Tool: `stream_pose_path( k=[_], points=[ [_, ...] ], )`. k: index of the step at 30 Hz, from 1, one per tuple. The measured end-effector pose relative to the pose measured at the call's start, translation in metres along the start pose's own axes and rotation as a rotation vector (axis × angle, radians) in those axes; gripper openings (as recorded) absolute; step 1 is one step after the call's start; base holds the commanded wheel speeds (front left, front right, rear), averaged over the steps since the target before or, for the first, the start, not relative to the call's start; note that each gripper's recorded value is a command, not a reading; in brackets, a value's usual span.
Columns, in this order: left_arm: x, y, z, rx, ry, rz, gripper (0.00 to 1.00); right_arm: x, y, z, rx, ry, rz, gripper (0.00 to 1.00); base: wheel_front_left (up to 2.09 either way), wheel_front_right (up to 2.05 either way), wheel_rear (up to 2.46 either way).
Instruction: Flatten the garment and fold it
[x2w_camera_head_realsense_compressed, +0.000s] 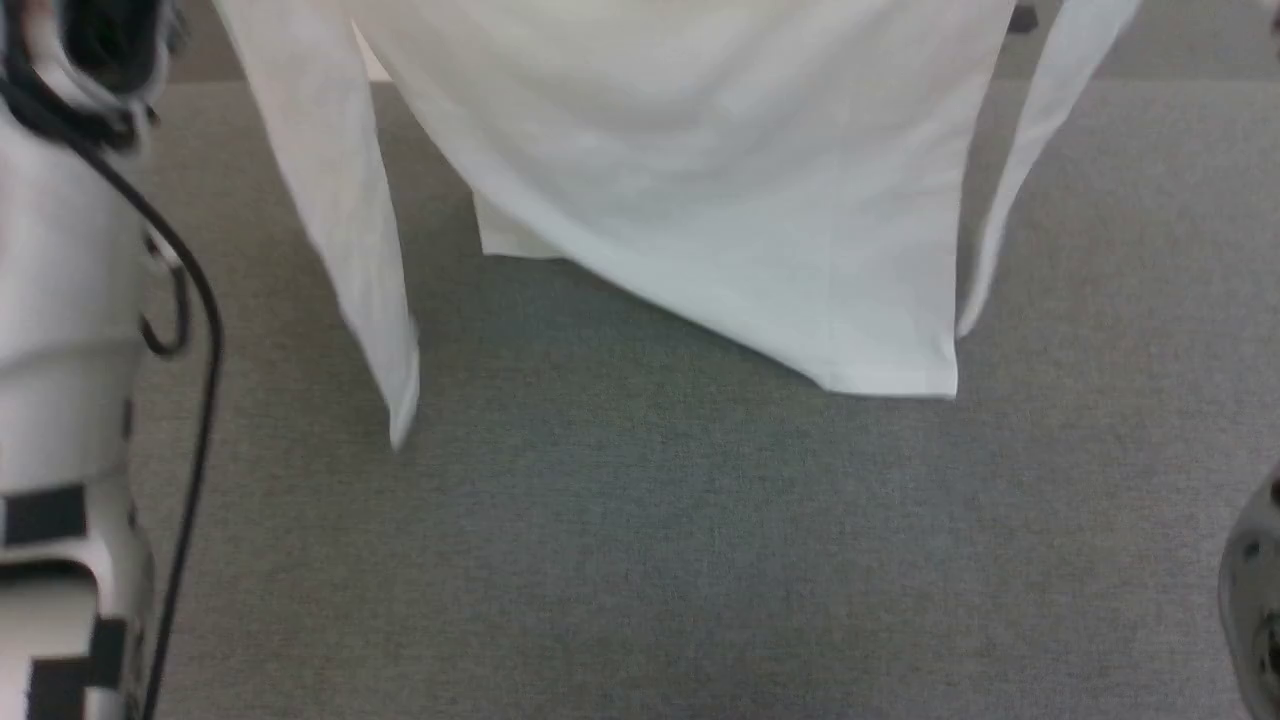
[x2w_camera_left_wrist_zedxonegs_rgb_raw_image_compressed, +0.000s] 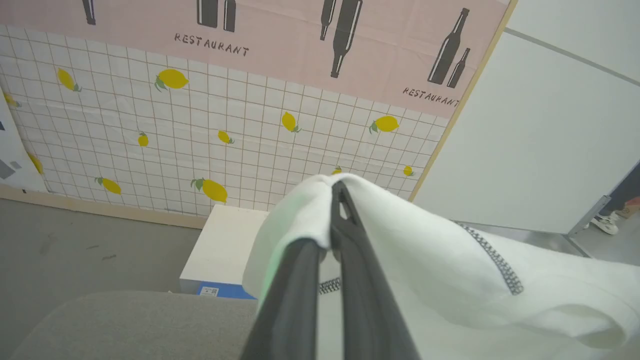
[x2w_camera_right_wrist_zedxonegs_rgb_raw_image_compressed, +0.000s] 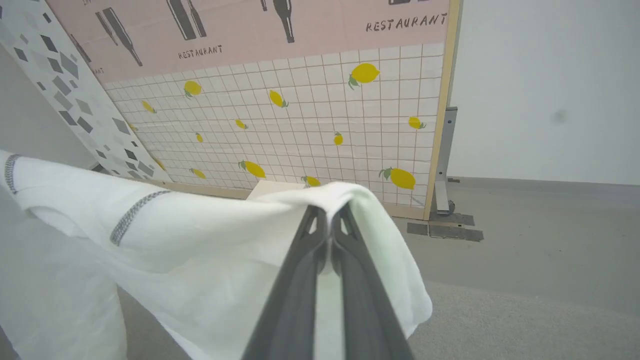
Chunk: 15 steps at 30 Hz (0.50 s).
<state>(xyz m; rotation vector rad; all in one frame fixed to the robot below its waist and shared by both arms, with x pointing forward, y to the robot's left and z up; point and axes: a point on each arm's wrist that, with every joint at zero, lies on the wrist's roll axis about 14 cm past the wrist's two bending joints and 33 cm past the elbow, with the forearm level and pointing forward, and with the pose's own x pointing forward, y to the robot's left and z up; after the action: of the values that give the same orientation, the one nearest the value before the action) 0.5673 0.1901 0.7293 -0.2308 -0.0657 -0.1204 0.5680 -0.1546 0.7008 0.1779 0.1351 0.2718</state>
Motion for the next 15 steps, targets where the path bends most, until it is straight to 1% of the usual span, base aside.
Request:
stream_pose_path(
  k=[4,8,10,13,15],
  points=[
    [0.038,0.003,0.02,0.062,-0.082,0.026,0.0,0.035,-0.002,0.033,-0.03,-0.084,-0.025,0.0,0.0,0.0,0.0],
    [0.067,-0.001,0.045,0.107,-0.22,0.038,0.0,0.058,-0.006,0.075,-0.036,-0.236,-0.045,0.0,0.0,0.0,0.0],
    [0.078,-0.003,0.054,0.113,-0.29,0.039,0.0,0.067,-0.01,0.089,-0.038,-0.301,-0.055,0.0,0.0,0.0,0.0],
    [0.091,-0.006,0.049,0.098,-0.341,0.033,0.0,0.084,-0.017,0.091,-0.039,-0.346,-0.067,0.0,0.0,0.0,0.0],
    [0.101,-0.004,0.034,0.09,-0.334,0.034,0.0,0.098,-0.022,0.08,-0.033,-0.334,-0.072,0.0,0.0,0.0,0.0]
  ],
)
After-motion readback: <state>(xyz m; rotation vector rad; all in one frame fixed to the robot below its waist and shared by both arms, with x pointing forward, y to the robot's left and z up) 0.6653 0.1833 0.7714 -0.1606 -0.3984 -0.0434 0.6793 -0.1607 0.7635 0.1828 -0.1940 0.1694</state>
